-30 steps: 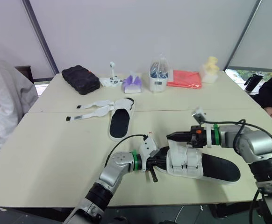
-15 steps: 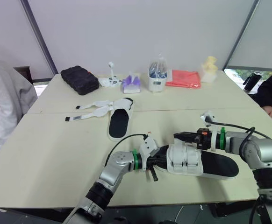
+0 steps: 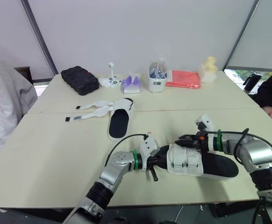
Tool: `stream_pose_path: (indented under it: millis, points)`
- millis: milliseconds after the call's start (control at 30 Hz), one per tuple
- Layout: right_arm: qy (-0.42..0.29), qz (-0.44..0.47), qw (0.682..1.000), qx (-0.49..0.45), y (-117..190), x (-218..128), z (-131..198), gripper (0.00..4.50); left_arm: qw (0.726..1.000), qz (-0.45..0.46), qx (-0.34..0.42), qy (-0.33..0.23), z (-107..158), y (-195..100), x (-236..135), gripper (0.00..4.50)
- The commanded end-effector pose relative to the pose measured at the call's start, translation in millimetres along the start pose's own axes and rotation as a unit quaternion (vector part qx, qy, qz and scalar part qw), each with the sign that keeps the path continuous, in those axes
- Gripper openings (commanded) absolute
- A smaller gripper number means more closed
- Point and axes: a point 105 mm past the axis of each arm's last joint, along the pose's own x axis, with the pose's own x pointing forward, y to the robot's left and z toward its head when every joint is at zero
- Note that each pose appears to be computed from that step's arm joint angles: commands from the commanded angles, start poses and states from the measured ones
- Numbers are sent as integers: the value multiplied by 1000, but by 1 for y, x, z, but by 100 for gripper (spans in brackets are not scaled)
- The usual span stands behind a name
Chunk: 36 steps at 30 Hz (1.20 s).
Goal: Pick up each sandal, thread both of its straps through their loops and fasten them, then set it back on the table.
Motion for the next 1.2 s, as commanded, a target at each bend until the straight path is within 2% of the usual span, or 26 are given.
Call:
stream_pose_path:
  millis: [33,100,233,300,400,600,867,1200]
  points:
    - [-14,-6,1000,-14,-1,-5,8,361,998,10,-23,55,-30,0,-2,0]
    - [-34,-35,999,-14,-9,-10,15,446,998,11,-22,54,-30,1,-2,0]
    - [-121,-71,989,49,-23,-38,39,446,999,17,-18,48,-28,2,-4,0]
    - [-143,-45,984,100,-16,-56,38,446,999,19,-20,44,-28,2,-5,0]
    - [-145,-18,981,129,-6,-68,34,446,999,19,-20,43,-27,2,-6,0]
    - [-86,53,978,183,39,-99,-5,446,999,17,-22,40,-28,1,-6,0]
    - [-70,61,969,229,54,-94,-32,446,999,11,-21,42,-29,1,-5,0]
    - [-81,73,963,247,48,-61,-32,446,999,17,-17,44,-28,4,-6,0]
